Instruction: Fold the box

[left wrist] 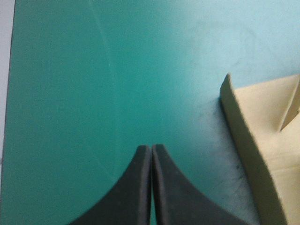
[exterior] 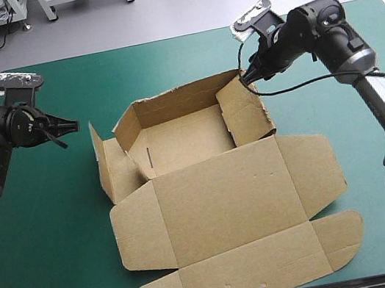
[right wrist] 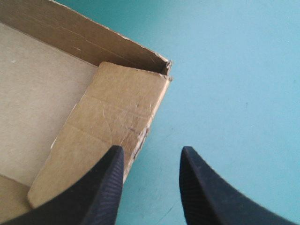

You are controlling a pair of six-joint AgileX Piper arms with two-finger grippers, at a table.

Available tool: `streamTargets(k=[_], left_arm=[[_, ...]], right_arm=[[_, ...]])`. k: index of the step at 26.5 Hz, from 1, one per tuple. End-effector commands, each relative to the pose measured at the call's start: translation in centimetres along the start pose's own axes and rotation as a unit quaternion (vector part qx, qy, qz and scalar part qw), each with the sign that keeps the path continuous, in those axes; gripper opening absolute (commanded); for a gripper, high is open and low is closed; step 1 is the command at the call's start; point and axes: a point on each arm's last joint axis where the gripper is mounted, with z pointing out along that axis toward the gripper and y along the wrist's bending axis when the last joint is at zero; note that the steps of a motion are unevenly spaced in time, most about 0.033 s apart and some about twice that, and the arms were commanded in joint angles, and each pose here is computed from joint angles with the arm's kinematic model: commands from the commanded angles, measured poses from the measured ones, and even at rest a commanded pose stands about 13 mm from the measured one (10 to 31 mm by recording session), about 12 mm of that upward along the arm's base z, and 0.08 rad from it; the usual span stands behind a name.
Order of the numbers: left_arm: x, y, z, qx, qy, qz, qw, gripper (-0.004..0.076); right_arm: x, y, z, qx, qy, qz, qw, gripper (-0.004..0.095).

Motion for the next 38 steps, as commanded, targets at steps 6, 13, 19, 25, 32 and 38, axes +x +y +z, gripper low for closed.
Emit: streamTargets(k=[6,13,19,25,32,38], left_arm=[[1.7,2.0,-2.2,-0.084,0.095,0.022,0.992,-0.001],[1.7,1.8,-2.1,-0.073,0.094,0.019,0.993,-0.001],[1.5,1.4,-1.9,-0.052,0.085,0.011,0.995,-0.001],[1.3,0.6,-1.8,-0.011,0.071,-0.004,0.997,-0.001],[0.7,0.6,-1.8,-0.012,0.039,-0.003,0.999,-0.001],[-1.0,1.5,-1.9,-0.059,-0.058,-0.047,0.995,-0.001]], right_arm=[[-0.5,0.3,-5.2,-0.006,-0.015,0.055,0.998,0.0372],[-0.3,0.0,2.9,-0.026,0.068,0.072,0.995,0.0371],[0.2,0.0,6.1,-0.034,0.101,0.08,0.991,0.0372],[0.5,0.2,8.1,-0.052,0.118,0.088,0.988,0.0372],[0.7,0.4,9.3,-0.064,0.128,0.077,0.987,-0.0021],[-0.3,-0.1,5.6,-0.054,0.084,0.09,0.991,-0.0019]])
